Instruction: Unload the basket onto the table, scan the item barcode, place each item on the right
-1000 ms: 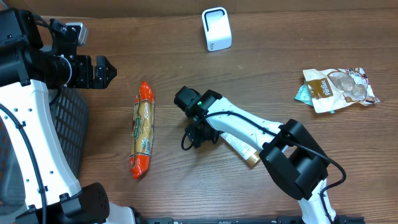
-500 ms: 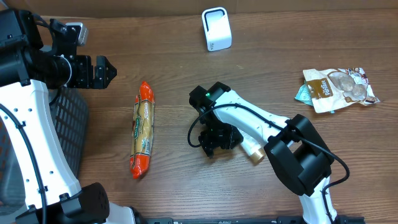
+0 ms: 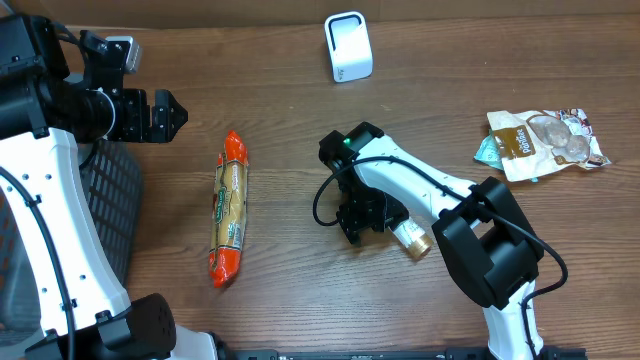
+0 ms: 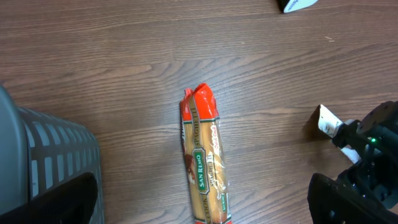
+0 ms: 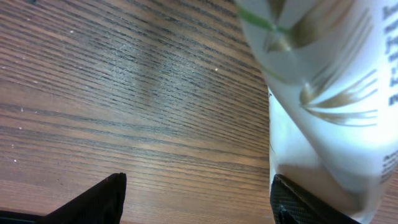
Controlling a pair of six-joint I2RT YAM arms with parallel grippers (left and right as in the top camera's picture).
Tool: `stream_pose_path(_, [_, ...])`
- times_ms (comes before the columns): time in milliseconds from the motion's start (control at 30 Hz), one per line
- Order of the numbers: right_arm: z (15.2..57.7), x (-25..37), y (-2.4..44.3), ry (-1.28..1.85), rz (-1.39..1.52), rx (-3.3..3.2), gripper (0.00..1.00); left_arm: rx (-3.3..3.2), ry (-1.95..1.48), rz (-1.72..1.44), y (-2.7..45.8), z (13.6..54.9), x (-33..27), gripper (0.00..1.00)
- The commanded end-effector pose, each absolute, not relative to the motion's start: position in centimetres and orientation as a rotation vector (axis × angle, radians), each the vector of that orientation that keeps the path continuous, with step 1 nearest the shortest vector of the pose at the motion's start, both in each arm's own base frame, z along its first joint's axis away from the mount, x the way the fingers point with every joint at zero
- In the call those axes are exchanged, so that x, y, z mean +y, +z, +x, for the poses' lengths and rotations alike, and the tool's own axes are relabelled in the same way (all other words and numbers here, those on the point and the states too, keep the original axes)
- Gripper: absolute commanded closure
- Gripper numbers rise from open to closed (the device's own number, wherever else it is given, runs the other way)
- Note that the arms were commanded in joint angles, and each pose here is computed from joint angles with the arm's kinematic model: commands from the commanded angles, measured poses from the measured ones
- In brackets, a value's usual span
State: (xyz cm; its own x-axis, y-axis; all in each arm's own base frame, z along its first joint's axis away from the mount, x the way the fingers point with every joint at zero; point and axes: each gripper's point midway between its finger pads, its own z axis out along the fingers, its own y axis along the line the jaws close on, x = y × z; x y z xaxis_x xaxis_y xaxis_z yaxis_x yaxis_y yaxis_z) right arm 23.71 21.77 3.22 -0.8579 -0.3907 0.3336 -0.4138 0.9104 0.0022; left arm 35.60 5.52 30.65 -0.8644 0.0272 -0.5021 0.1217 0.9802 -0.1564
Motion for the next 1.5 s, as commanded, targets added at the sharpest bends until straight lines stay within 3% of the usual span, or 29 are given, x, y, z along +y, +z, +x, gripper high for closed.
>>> stream_pose_path(0, [24.6,21.9,4.1,0.094,0.614,-2.781,0.24,2.595,-0.253,0.141,30.8,35.7,5.3,0.0])
stream_pose_path(267, [22.7,21.5,3.8,0.07,0.561,-2.71,0.25,2.595,-0.253,0.141,30.8,35.7,5.3,0.01])
stream_pose_path(367, [22.4,21.2,3.3,0.08,0.532,-2.713,0.3,2.595,-0.253,0.141,30.8,35.7,5.3,0.01])
stream_pose_path(733, [22.7,18.0,3.9,0.116,0.442,-2.865,0.29,2.595,-0.253,0.141,30.8,35.7,5.3,0.0])
stream_pose_path(800, [23.1,17.4,4.3,0.085,0.401,-2.908,0.34,2.595,-0.253,0.141,30.8,35.7,5.3,0.0])
stream_pose_path(1100, [21.3,15.9,3.7,-0.073,0.257,-2.918,0.96,2.595,-0.253,0.141,30.8,35.7,5.3,0.0])
stream_pose_path(1267, [19.5,16.8,2.5,-0.188,0.227,-2.855,0.96,2.595,-0.253,0.141,30.8,35.7,5.3,0.0])
stream_pose_path(1467, [21.0,13.6,1.3,0.038,0.081,-2.942,0.96,2.595,-0.253,0.141,30.8,35.7,5.3,0.01])
